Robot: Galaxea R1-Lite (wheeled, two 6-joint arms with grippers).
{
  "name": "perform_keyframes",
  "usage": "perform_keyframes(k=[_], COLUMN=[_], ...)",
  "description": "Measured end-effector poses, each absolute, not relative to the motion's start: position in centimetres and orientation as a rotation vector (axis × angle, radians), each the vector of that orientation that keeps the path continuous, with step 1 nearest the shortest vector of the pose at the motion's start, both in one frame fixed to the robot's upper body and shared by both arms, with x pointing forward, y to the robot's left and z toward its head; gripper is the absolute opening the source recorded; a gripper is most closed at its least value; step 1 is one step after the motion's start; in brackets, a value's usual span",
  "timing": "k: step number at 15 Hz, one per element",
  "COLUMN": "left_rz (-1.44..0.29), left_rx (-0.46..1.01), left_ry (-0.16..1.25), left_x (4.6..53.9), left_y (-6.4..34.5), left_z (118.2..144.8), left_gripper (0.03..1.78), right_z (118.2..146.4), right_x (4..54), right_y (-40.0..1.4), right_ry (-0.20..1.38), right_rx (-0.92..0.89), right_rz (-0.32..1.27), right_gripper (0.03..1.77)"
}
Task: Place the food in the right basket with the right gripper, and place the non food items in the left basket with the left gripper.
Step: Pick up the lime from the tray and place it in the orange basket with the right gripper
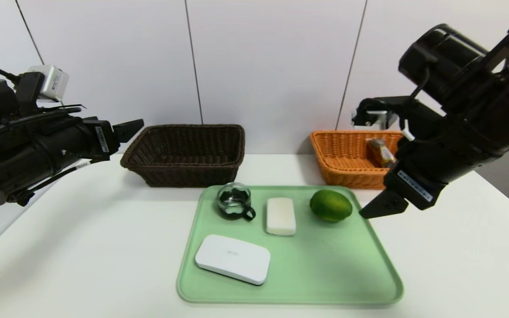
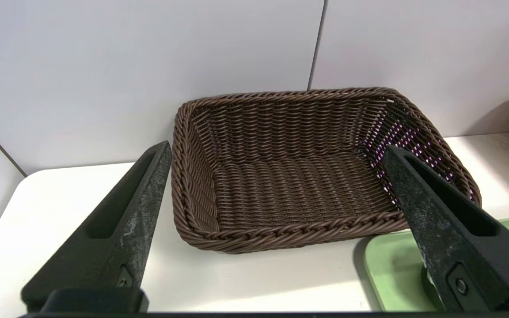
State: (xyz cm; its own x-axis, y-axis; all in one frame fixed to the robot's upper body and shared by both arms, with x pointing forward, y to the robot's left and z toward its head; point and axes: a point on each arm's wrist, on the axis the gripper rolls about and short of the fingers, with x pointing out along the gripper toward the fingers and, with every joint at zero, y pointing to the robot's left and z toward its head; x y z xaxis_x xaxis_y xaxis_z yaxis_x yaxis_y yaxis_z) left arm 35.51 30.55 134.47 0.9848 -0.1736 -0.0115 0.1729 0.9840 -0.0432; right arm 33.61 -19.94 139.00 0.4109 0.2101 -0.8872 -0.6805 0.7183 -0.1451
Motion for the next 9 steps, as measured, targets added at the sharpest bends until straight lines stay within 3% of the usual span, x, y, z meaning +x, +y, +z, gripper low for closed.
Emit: perform_keyframes(k=[4, 9], left_rz=[-0.174, -0.174], left_rx=[-0.042, -0.040], left_ry=[0.023, 0.034], left_x=[35.5, 35.4], left_y=[30.6, 30.6], left_z=[134.2, 133.9], left_gripper=[1.69, 1.69], right_z=[136.8, 134.7], right_x=[35.3, 36.5], right_y=[-17.6, -16.2], right_ry=[1.064, 1.117], right_rx=[-0.577, -0.592], right_rz=[0.491, 0.487], right_gripper=[1.69, 1.69])
